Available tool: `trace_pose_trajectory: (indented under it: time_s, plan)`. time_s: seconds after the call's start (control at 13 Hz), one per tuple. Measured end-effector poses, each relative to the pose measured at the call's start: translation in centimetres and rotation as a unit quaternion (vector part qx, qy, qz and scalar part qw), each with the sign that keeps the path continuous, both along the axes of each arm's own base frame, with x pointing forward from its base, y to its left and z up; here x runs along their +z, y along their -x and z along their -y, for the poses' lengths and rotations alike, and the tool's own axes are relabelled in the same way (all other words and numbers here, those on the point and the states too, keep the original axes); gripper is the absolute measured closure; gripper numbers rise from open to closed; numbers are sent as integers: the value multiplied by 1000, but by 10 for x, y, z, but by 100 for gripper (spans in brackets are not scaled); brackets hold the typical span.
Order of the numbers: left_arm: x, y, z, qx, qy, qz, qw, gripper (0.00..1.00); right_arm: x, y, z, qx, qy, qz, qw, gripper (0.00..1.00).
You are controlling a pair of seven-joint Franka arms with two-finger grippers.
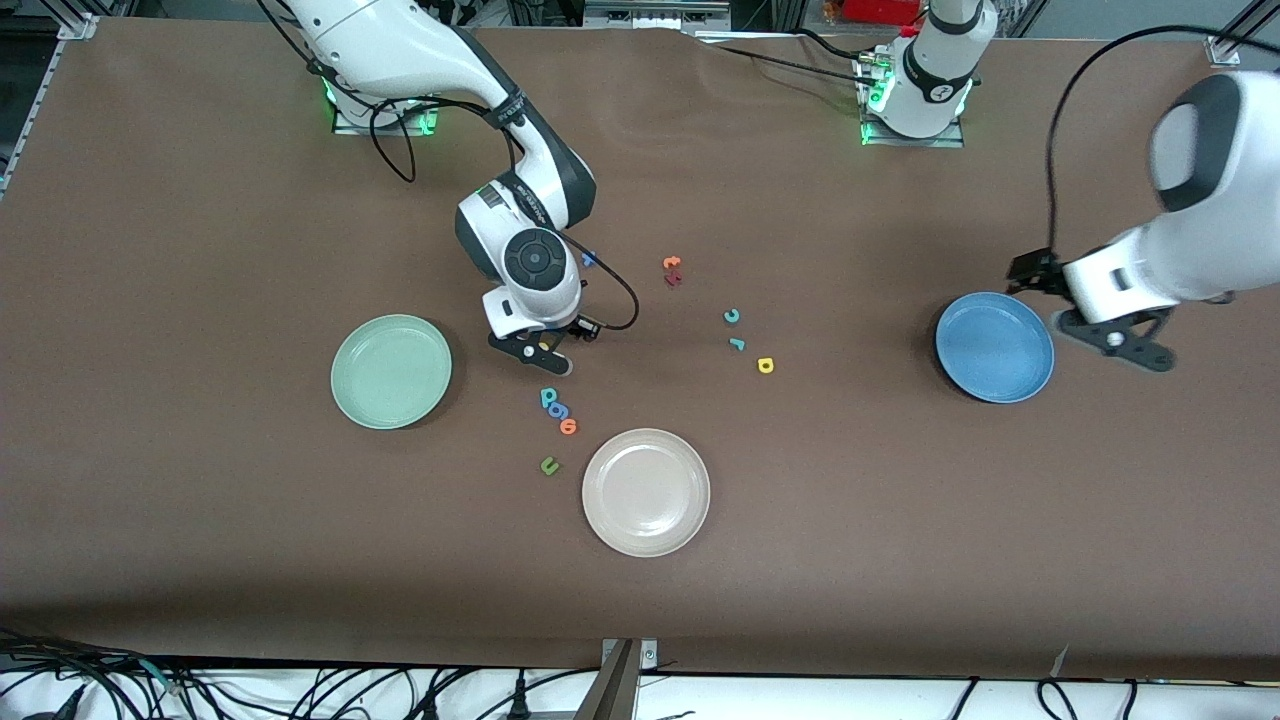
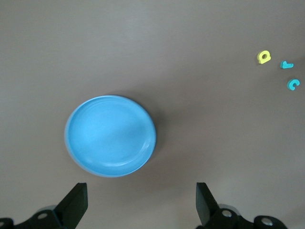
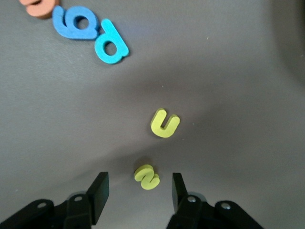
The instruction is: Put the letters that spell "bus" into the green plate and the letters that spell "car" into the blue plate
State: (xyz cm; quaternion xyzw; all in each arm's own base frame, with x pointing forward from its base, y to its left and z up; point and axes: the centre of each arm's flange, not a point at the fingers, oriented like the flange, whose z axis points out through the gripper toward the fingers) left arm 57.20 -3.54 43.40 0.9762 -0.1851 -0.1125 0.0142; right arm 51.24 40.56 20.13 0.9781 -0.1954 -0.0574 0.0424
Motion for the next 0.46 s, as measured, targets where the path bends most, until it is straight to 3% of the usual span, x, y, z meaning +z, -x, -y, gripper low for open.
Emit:
trace_pose_trajectory:
  time_s: [0.23,0.46]
  plan:
    - [-37,11,78,55,-28,-20,998,0,-15,11,-3,10,16,0,1000,41]
    - [-82,26,141,64,-6,-2,998,0,-21,11,-1,10,18,0,1000,41]
